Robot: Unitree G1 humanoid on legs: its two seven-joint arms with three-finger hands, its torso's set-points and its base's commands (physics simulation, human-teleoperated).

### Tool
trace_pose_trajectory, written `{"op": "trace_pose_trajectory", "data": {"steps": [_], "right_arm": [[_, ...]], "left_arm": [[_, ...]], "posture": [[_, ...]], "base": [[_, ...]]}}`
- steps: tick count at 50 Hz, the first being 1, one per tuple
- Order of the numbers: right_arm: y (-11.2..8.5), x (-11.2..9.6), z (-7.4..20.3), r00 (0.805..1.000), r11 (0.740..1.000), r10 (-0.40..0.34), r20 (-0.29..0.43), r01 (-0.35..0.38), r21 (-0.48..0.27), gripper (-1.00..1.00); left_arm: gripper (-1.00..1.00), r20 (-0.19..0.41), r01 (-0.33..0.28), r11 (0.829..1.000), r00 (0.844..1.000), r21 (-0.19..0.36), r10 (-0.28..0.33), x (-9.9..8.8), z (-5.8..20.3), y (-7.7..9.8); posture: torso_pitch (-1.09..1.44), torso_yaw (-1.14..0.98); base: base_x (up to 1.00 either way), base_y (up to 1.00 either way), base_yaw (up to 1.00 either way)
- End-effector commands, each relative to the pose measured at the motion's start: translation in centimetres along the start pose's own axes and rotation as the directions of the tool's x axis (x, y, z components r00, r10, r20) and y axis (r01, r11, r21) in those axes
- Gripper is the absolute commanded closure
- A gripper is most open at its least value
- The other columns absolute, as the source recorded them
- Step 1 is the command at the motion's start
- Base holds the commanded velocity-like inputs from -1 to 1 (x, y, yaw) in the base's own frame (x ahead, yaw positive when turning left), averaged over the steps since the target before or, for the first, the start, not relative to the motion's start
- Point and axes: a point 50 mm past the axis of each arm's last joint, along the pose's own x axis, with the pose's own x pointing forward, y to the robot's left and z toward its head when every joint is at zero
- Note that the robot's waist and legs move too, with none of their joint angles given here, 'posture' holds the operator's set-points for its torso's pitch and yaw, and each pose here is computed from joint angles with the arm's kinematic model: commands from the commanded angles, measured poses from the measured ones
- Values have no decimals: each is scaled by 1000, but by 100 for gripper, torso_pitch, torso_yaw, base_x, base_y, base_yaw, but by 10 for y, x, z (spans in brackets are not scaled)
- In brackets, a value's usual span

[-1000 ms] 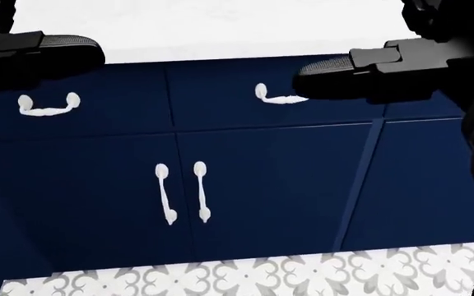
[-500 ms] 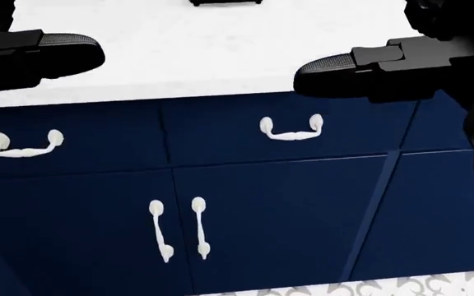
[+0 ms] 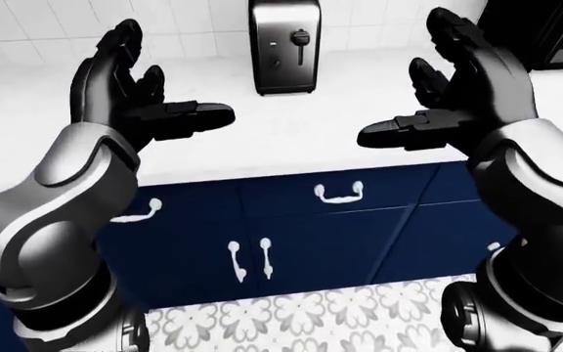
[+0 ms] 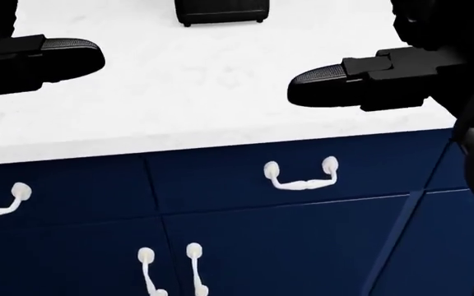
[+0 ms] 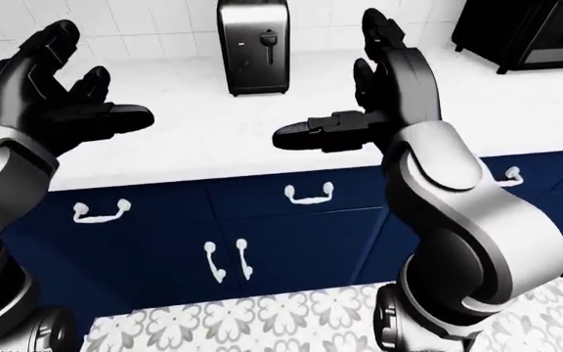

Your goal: Push down the lever of the toaster to turn it on.

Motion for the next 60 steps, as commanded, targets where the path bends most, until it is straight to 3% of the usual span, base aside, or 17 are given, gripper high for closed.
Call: {"op": "trace_pose_trajectory", "data": {"steps": [1, 37, 49, 60], "right_arm": [[-6, -4, 15, 994, 999, -42, 100, 41, 10, -100], [-5, -4, 15, 995, 999, -44, 93, 45, -11, -100], [-5, -4, 17, 994, 999, -50, 99, 51, -8, -100], [-6, -4, 18, 993, 998, -59, 102, 60, -8, -100]], "left_arm": [[-100, 103, 31, 999, 994, -11, -30, -5, 18, -5], [-100, 104, 33, 999, 994, -13, -31, -6, 19, -6], [-100, 104, 33, 999, 994, -13, -32, -6, 18, -6], [-100, 100, 28, 1000, 995, -14, -26, -4, 16, -4]], "posture": [[0, 0], [0, 0], [0, 0], [0, 0]], "base": [[5, 0, 0], [15, 0, 0], [0, 0, 97], [0, 0, 0]]}}
